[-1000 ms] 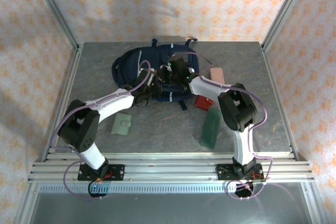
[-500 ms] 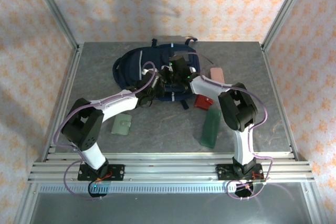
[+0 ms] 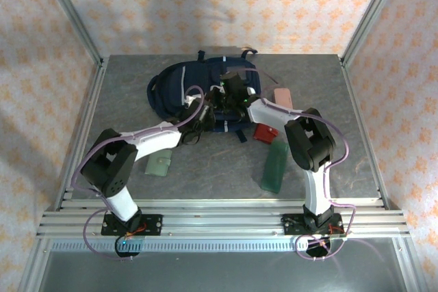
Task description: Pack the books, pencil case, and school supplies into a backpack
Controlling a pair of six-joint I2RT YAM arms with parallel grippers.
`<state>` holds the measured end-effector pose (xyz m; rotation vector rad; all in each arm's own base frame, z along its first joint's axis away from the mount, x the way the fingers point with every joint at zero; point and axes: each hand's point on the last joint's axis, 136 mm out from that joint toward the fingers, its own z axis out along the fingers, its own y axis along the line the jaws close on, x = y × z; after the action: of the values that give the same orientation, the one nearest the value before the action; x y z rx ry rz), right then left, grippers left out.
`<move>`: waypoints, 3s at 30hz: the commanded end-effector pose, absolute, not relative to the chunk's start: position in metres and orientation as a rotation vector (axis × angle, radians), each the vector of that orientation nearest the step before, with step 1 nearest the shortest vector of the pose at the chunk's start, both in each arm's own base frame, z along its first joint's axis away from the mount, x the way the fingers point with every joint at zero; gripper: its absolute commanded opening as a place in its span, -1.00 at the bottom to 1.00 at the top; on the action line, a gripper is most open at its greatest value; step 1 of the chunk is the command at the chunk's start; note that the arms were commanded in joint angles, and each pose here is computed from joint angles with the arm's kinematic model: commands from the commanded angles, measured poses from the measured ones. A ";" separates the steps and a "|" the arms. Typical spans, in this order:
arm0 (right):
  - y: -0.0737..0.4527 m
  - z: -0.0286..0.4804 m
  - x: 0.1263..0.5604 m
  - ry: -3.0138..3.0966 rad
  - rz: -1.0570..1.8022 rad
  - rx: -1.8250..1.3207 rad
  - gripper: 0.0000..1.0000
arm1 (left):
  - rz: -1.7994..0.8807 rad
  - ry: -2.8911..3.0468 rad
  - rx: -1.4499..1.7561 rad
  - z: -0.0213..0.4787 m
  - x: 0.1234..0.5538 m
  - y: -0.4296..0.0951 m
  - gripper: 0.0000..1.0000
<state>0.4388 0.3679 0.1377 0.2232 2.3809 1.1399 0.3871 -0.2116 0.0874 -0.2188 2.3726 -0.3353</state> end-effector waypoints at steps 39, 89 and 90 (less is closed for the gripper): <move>0.363 0.196 0.437 2.222 1.159 0.130 -1.00 | -0.243 2.412 0.000 0.109 0.393 -0.206 -1.00; 0.225 0.004 0.356 2.564 0.737 0.562 -0.89 | -0.190 2.338 -0.042 0.045 0.456 -0.229 -1.00; 0.224 0.005 0.355 2.562 0.732 0.563 -0.89 | -0.195 2.338 -0.038 0.047 0.457 -0.230 -1.00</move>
<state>0.3739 0.2408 0.0327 0.4942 2.4809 0.8373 0.4366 -0.2314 0.0394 -0.0108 2.3909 -0.1979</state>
